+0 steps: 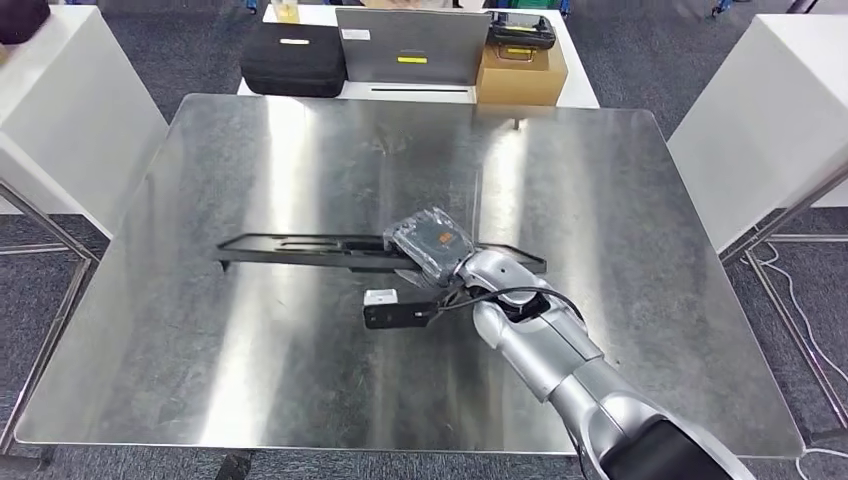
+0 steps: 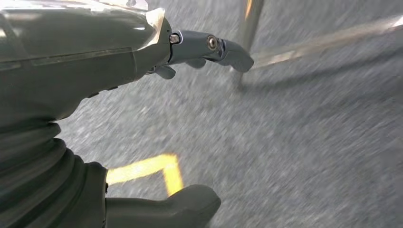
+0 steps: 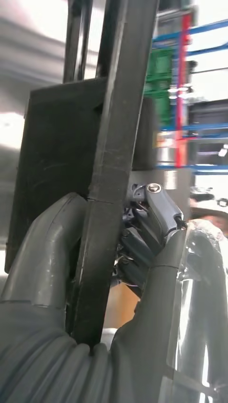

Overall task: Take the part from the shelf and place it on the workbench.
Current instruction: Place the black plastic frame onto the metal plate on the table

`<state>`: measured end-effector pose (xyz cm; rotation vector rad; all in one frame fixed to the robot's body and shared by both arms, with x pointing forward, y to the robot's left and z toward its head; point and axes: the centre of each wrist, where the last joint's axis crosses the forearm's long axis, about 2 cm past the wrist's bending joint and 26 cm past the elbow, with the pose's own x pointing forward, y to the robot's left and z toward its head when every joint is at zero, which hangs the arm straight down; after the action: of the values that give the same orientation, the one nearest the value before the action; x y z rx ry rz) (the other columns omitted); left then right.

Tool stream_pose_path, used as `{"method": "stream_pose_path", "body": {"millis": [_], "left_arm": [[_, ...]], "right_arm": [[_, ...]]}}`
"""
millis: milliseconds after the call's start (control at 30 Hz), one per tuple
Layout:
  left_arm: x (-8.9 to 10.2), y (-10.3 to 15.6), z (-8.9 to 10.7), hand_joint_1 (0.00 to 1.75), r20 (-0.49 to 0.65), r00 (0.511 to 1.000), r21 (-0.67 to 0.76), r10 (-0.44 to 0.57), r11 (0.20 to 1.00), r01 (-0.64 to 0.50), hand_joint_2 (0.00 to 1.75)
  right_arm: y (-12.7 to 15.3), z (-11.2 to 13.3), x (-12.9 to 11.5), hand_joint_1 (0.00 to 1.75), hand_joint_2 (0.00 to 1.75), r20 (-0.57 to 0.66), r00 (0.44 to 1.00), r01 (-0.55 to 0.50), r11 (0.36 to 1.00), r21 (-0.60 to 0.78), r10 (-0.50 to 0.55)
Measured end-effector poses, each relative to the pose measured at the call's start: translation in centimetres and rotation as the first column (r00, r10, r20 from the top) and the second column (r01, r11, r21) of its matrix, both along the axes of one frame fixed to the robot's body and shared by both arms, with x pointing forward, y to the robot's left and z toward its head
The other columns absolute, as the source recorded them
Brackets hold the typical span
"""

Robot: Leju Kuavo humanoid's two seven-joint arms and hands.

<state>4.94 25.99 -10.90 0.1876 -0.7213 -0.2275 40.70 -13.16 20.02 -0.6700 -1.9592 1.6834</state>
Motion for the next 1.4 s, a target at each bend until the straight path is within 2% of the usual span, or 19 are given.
{"method": "stream_pose_path", "body": {"millis": [133,200,333,467,1033,1233,1400], "left_arm": [[-0.7,-0.4,0.0,0.00,0.066,0.998,0.061,-0.017,0.998,0.013,1.75],[-1.0,-0.8,0.0,0.00,0.047,0.999,0.049,-0.009,0.999,0.007,1.75],[0.0,-0.9,0.1,0.00,0.036,0.999,-0.004,0.006,1.000,-0.006,0.00],[0.3,-0.7,0.1,0.00,0.022,1.000,0.009,0.013,1.000,-0.013,0.00],[1.3,-0.6,0.2,0.00,0.043,0.999,0.015,0.023,1.000,-0.023,0.00],[1.3,-0.6,0.2,0.00,0.018,0.999,0.004,0.034,0.999,-0.034,0.00],[1.3,-0.6,0.2,0.00,0.006,0.999,-0.006,0.037,0.999,-0.037,0.00]], "right_arm": [[-0.7,-0.1,0.3,0.00,0.00,0.002,1.000,0.002,1.000,-0.008,-0.002],[-0.7,0.2,0.5,0.00,0.00,0.013,1.000,-0.003,1.000,-0.005,0.003],[0.4,2.2,1.0,0.00,0.00,0.058,0.998,-0.021,1.000,0.015,0.021],[1.0,3.9,1.5,0.00,0.00,0.094,0.995,-0.029,0.999,0.028,0.027],[0.8,3.9,1.6,0.00,0.00,0.109,0.994,-0.011,0.999,0.033,0.007],[0.8,4.1,1.8,0.00,0.00,0.117,0.993,-0.007,0.999,0.034,0.003],[0.1,4.9,2.3,0.00,0.00,0.160,0.986,0.038,0.998,0.045,-0.045]]}}
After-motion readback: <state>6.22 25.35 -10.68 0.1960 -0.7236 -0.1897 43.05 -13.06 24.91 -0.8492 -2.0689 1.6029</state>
